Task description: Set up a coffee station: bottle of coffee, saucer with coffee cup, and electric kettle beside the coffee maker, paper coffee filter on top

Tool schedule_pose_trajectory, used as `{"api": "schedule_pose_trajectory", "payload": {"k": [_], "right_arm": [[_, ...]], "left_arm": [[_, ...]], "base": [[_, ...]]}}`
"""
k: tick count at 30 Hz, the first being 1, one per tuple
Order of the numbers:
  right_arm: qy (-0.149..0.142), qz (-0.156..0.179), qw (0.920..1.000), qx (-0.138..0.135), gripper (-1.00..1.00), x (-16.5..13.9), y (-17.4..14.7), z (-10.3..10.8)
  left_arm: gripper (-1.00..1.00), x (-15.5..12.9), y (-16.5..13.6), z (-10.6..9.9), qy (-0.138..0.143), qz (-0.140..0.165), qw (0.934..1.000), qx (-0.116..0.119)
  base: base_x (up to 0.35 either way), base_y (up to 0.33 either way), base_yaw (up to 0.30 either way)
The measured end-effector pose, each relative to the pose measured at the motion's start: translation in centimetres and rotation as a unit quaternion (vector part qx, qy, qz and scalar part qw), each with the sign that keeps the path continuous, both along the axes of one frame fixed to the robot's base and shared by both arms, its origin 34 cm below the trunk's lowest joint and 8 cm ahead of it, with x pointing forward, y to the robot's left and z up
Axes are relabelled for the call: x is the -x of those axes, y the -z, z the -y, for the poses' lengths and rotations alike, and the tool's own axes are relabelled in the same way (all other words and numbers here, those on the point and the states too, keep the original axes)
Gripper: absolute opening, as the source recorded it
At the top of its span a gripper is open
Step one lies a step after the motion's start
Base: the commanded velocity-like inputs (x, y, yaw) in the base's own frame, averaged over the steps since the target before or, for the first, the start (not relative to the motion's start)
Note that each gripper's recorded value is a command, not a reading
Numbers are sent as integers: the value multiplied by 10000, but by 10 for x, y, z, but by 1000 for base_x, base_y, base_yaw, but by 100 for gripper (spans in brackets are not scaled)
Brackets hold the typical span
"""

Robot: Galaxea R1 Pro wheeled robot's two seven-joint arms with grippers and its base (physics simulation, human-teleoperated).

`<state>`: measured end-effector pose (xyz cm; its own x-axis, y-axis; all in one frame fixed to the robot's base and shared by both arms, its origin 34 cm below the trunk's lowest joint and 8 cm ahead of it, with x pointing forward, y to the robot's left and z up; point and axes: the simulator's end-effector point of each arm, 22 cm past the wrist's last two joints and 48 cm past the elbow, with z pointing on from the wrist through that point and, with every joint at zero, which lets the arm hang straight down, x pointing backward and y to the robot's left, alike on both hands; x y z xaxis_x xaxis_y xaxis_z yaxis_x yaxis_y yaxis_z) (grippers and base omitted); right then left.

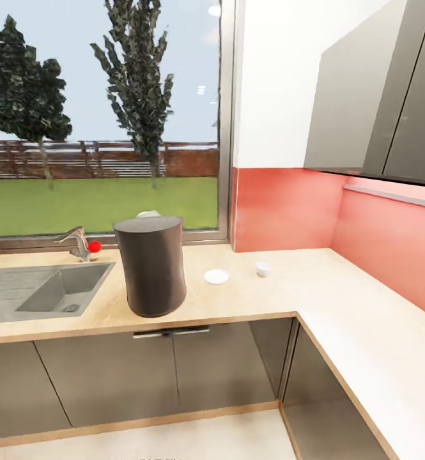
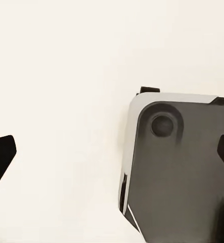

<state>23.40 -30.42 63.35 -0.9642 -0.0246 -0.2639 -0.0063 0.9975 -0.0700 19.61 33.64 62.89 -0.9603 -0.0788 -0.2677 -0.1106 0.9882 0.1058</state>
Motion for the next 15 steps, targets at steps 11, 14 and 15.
{"api": "schedule_pose_trajectory", "payload": {"k": [11,14,15], "right_arm": [[-6,1,10000,-3,100,0,0,-1],[-13,3,10000,-9,100,0,0,-2],[-14,4,10000,-12,100,0,0,-2]], "left_arm": [[100,0,0,0,6,2,10000,-2],[100,-1,0,0,15,6,10000,-1],[100,-1,0,0,16,9,10000,-1]], "base": [[0,0,269],[0,0,224],[0,0,137]]}}
